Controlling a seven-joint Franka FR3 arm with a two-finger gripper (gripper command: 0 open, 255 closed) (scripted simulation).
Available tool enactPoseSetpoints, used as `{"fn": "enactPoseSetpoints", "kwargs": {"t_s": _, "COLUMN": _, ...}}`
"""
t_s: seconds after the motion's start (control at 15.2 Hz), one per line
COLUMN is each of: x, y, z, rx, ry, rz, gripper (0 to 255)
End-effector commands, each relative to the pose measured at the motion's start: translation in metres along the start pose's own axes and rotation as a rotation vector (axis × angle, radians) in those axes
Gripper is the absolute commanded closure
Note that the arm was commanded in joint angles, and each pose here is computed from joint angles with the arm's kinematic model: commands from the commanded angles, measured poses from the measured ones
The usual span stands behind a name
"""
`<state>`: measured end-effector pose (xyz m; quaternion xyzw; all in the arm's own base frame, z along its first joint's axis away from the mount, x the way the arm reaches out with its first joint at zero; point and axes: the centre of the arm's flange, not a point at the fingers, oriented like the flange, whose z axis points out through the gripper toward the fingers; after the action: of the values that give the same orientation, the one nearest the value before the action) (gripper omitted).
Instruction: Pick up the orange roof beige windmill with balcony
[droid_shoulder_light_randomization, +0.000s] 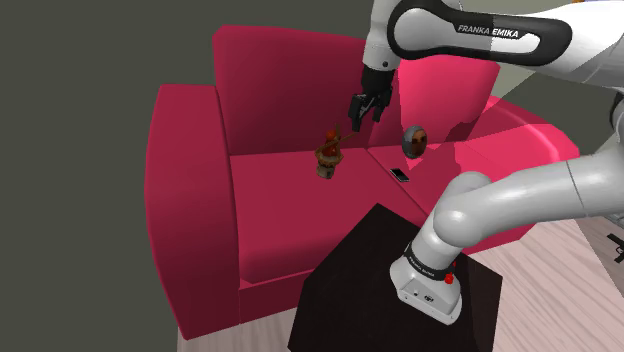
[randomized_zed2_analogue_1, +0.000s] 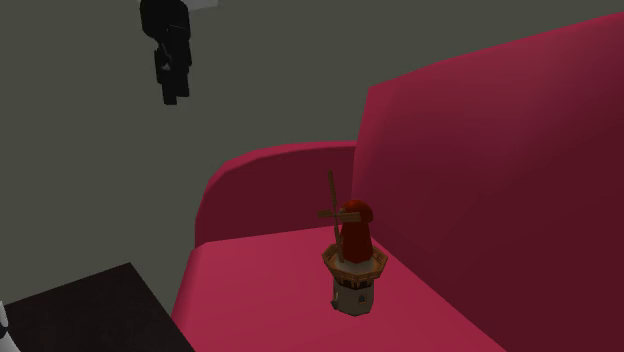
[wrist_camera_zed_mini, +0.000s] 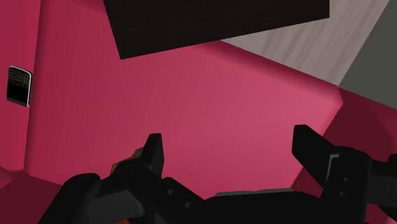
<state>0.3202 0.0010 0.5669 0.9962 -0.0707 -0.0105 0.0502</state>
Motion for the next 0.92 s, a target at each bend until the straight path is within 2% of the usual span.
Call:
{"fn": "enactPoseSetpoints", "kwargs": {"t_s": 0.0, "x": 0.000, "y": 0.000, "z": 0.000, "rx": 0.000, "ry": 0.000, "rz": 0.000, "gripper": 0}}
{"fn": "enactPoseSetpoints", "kwargs": {"t_s": 0.86, "x": 0.117, "y": 0.095, "z": 0.087, "rx": 0.054, "ry": 0.015, "rz": 0.001, "gripper": 0}}
